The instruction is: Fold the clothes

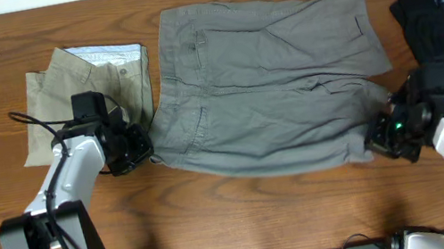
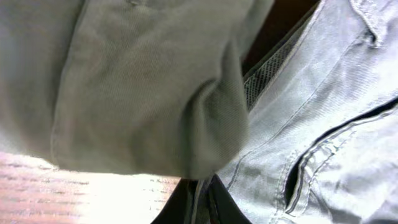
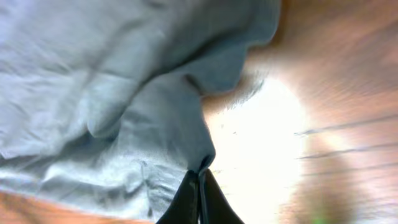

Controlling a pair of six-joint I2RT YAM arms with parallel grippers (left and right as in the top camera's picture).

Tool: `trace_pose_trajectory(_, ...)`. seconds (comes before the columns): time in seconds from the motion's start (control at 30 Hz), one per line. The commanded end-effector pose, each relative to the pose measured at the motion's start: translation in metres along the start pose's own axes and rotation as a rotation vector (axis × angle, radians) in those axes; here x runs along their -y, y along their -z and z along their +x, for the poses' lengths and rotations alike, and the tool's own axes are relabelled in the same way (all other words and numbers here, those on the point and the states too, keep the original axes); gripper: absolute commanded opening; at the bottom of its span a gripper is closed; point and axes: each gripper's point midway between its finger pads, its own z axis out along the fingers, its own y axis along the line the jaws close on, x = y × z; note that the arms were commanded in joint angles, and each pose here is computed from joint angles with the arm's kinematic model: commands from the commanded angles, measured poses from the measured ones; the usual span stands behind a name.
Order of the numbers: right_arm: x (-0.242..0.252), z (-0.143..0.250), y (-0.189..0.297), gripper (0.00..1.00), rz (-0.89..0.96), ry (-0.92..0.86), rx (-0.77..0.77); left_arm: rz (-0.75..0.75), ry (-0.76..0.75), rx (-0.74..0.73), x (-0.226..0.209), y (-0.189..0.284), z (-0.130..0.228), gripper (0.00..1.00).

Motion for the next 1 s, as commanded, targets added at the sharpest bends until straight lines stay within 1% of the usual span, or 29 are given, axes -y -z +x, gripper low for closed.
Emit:
trace_pose_trajectory(0.0, 0.007, -0.018, 0.021, 0.01, 0.072, 0.041, 0.085, -0.003, -0.031, 0.062, 0.005, 0.019, -0.011, 0.06)
trace_pose_trajectory(0.1, 0.000, -0.023, 0.031, 0.01, 0.057, 0.062, 0.100, 0.005, -0.071, 0.087, 0.010, 0.035, -0.008, 0.06)
trace_pose_trajectory(0.2, -0.014, -0.032, 0.049, 0.01, 0.020, 0.110, 0.137, 0.019, -0.120, 0.138, 0.019, 0.062, -0.004, 0.06)
trace_pose_trajectory(0.37, -0.034, -0.043, 0.099, 0.01, -0.011, 0.155, 0.248, 0.060, -0.209, 0.273, 0.041, 0.121, 0.008, 0.06)
trace_pose_trajectory(0.53, -0.035, -0.042, 0.148, 0.01, 0.022, 0.150, 0.333, 0.097, -0.306, 0.367, 0.062, 0.170, 0.036, 0.06)
trace_pose_trajectory(0.63, -0.031, -0.036, 0.173, 0.01, 0.051, 0.144, 0.369, 0.107, -0.334, 0.367, 0.066, 0.182, 0.055, 0.06)
trace_pose_trajectory(0.8, -0.021, -0.030, 0.212, 0.01, 0.130, 0.138, 0.453, 0.107, -0.366, 0.305, 0.066, 0.185, 0.086, 0.06)
trace_pose_trajectory(0.97, -0.018, -0.024, 0.222, 0.01, 0.150, 0.134, 0.468, 0.105, -0.396, 0.242, 0.068, 0.184, 0.107, 0.06)
